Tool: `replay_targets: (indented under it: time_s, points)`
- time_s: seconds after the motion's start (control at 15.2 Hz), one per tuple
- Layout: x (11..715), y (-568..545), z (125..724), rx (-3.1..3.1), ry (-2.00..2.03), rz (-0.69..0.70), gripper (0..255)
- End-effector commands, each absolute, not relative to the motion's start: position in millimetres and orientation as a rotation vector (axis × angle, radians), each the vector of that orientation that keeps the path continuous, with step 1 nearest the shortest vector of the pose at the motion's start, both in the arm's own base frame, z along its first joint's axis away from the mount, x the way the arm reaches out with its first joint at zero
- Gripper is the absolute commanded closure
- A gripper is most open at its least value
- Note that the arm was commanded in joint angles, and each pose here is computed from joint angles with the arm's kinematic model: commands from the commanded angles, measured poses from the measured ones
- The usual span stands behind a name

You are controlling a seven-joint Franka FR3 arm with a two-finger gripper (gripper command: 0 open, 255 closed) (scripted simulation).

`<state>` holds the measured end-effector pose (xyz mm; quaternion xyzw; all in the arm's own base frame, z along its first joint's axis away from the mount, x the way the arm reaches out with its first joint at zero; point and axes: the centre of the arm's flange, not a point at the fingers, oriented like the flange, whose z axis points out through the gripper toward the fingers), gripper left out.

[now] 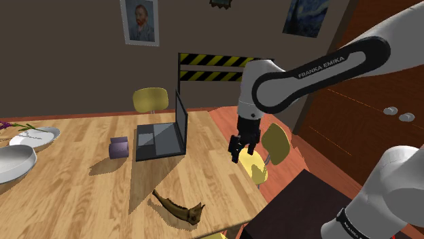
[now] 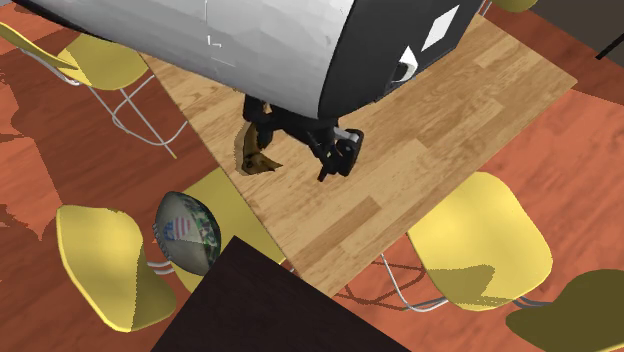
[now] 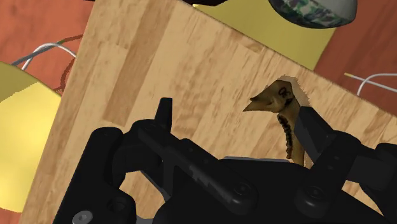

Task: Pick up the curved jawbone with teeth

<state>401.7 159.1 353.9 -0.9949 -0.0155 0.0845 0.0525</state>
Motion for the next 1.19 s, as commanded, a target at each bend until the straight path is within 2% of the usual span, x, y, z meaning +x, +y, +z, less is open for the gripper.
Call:
replay_targets:
  time_s: [0.0,1.12]
  points:
    - [411.8,174.9,334.3,-3.024,-0.074,0.245,0]
    - [489.1,318.1,184.4,-3.011,-0.299,0.16,0]
